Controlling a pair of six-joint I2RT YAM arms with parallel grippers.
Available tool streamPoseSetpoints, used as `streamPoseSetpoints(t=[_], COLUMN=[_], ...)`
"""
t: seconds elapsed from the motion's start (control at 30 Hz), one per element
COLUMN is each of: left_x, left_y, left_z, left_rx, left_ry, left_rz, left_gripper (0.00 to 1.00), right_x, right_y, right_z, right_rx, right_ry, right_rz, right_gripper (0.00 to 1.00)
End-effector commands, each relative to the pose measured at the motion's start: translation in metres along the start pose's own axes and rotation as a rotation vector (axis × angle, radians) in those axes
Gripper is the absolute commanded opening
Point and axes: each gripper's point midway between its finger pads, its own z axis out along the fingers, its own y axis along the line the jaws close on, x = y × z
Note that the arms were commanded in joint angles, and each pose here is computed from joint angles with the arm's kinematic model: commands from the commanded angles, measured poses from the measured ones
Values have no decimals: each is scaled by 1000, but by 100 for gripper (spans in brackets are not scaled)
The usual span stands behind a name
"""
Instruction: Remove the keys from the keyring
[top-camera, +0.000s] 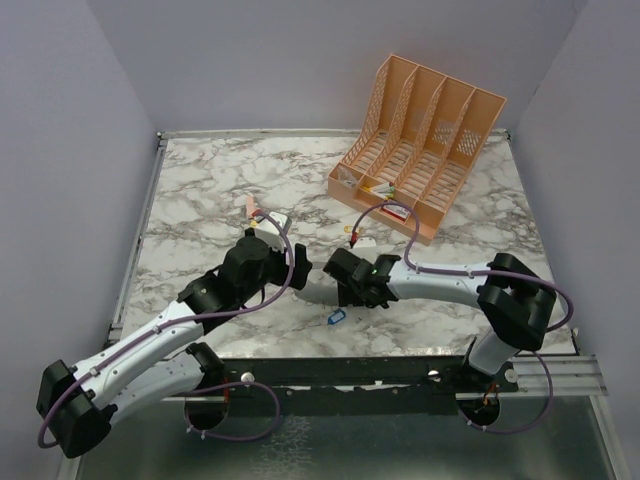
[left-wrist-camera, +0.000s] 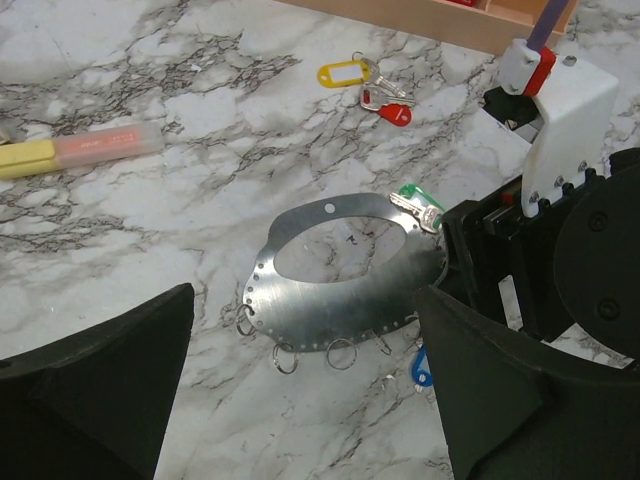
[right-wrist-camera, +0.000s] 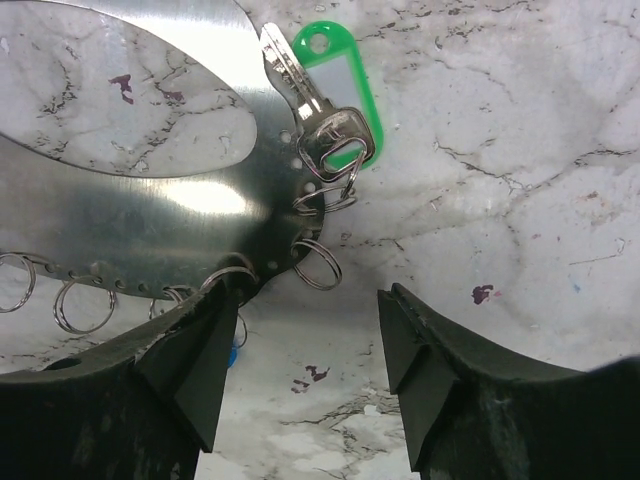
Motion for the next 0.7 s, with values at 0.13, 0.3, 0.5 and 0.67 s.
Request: streamPoseSetpoints(t=[0.13, 0.3, 0.5, 0.67], left_x=[6, 11, 18, 20], left_y=[-15, -19, -23, -25], left_z=[4, 8, 11, 14], left_rx=[76, 96, 113, 121], left_ry=[40, 66, 98, 119], left_rz=[22, 27, 32, 39], left_gripper=[91, 90, 89, 89], right_x=[2, 3, 7, 0], right_y=[-4, -3, -13, -18], right_z=[10, 13, 17, 16], right_rx=[-18, -85, -102, -87], right_ry=[-55, -75, -97, -132], right_rz=[13, 46, 54, 41], right_gripper=[53, 44, 35, 23])
